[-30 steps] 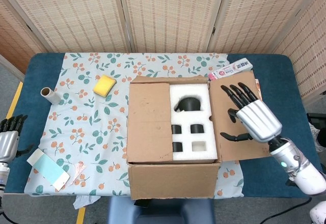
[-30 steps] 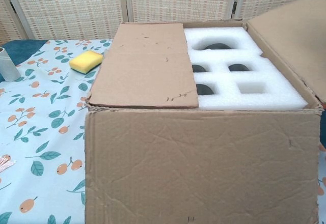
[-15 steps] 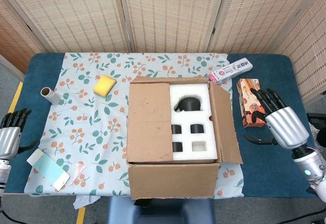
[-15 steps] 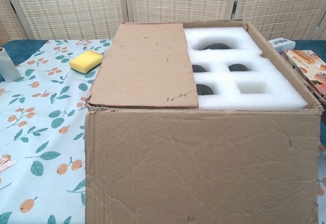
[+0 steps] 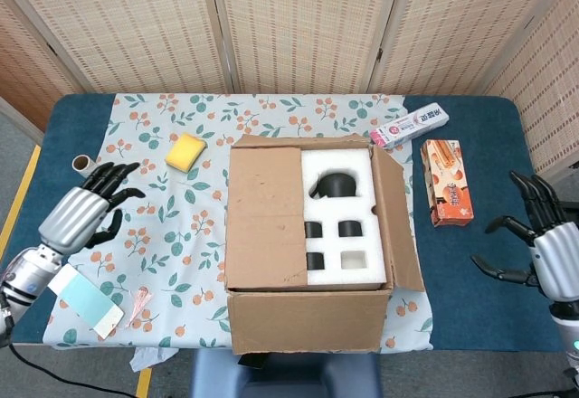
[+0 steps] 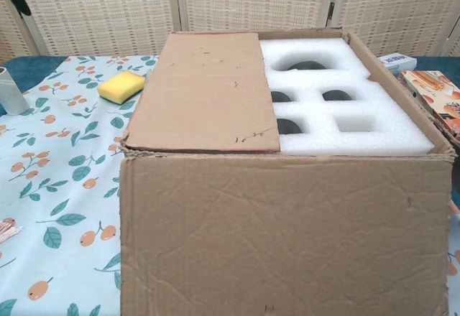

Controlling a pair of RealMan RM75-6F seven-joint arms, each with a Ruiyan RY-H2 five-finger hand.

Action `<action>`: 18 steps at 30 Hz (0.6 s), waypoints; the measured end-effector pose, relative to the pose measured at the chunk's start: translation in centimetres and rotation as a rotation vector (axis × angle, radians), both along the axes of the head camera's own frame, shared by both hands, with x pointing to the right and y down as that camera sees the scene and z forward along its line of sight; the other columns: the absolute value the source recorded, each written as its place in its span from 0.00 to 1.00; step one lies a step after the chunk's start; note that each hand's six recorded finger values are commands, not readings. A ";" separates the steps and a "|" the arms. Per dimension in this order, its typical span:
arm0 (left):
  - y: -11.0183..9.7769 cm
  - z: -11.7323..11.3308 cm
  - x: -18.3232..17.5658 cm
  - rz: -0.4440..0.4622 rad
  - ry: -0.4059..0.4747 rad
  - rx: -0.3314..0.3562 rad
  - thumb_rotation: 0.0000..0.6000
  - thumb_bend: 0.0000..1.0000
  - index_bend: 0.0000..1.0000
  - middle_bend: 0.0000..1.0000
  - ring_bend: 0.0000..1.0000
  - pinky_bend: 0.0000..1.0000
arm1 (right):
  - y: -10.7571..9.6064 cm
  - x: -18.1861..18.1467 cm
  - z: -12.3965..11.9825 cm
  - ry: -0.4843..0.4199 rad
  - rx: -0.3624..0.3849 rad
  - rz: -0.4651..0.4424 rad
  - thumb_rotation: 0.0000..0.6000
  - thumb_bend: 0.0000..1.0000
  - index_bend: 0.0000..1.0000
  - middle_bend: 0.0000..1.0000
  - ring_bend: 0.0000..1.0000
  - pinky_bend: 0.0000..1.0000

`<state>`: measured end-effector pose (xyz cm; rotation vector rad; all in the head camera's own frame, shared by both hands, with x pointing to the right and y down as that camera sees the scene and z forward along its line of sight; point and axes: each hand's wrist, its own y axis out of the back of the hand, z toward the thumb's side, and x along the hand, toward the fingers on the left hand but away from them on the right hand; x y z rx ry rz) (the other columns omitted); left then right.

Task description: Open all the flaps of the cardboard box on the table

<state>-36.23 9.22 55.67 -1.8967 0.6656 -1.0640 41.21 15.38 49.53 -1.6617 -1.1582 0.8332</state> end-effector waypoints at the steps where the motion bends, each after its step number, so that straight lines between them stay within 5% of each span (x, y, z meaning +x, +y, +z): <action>1: -0.2 0.0 0.7 0.018 0.003 -0.001 1.00 0.87 0.35 0.02 0.00 0.00 | 0.3 0.2 -0.3 -0.010 0.010 0.004 0.52 0.29 0.52 0.00 0.00 0.00; 10: -2.4 0.0 8.6 0.189 0.019 0.055 1.00 0.97 0.43 0.00 0.00 0.00 | 1.3 2.1 -3.3 -0.146 0.066 0.029 0.52 0.29 0.52 0.00 0.00 0.00; 18: -2.8 0.8 17.3 0.295 0.147 0.010 1.00 1.00 0.48 0.00 0.00 0.00 | 1.6 4.4 -5.7 -0.273 0.110 0.044 0.52 0.29 0.52 0.00 0.00 0.00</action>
